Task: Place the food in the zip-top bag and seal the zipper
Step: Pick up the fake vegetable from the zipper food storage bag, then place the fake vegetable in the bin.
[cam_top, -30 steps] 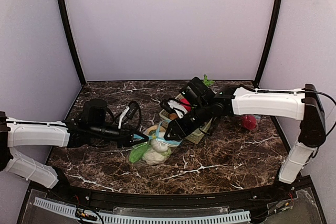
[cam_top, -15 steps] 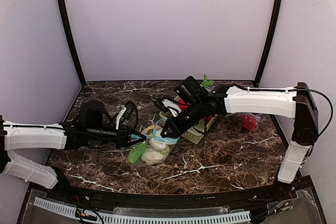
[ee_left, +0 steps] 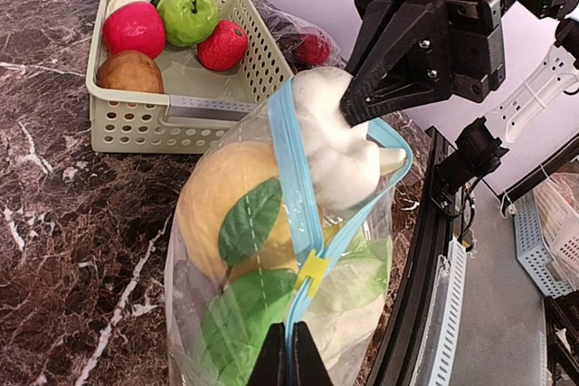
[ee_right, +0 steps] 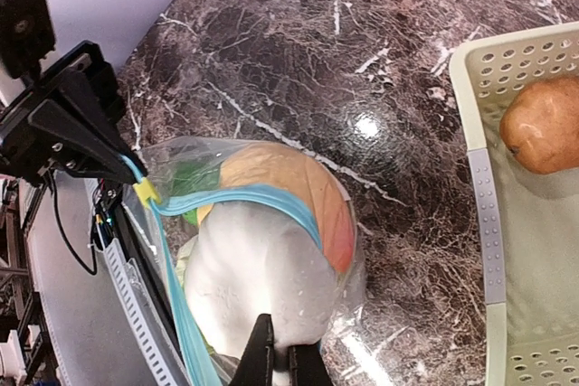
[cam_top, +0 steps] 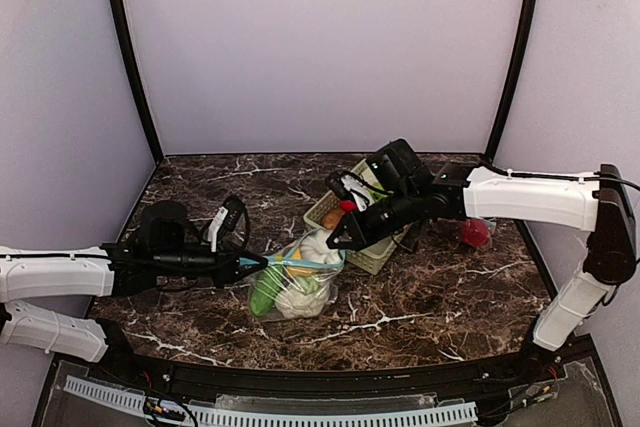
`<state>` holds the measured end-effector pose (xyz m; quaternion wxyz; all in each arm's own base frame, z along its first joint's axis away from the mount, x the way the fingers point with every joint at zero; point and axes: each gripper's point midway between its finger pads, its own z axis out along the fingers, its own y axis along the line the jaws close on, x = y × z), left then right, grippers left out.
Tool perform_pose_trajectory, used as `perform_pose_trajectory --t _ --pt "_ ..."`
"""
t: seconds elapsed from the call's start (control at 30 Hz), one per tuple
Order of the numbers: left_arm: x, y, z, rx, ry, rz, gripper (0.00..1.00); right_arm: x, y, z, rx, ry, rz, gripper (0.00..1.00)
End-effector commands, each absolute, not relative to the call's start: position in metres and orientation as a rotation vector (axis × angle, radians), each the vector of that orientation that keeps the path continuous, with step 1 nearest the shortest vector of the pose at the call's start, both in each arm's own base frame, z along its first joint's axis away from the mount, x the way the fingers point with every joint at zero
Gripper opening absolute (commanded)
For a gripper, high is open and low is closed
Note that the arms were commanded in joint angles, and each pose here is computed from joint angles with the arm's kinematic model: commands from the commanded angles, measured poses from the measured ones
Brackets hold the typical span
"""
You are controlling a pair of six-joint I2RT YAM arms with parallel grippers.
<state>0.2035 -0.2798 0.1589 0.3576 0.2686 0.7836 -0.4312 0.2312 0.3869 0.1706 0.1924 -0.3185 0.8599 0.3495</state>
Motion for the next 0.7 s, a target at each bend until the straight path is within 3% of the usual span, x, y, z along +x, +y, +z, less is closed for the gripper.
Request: perform_pose_trajectory --t 0.0,0.2,0.4,0.5,0.67 --pt "0.207 -0.277 0.155 0.653 2.038 -1.106 0.01 0.222 0.388 0.204 -0.907 2.27 1.134 0.0" --pt "0.208 -0.289 0.157 0.677 2.032 -1.171 0.01 0.207 0.4 0.271 -0.943 2.0 1.359 0.0" --pt "0.215 -0.296 0.166 0.664 2.017 -1.192 0.01 0.21 0.406 0.282 -0.949 1.974 1.387 0.0" --pt "0.213 -0.295 0.17 0.665 1.999 -1.191 0.01 0.234 0.392 0.282 -0.829 2.008 1.243 0.0" --pt "0.205 -0.291 0.173 0.671 1.957 -1.224 0.01 0.301 0.33 0.25 -0.538 2.204 0.744 0.0"
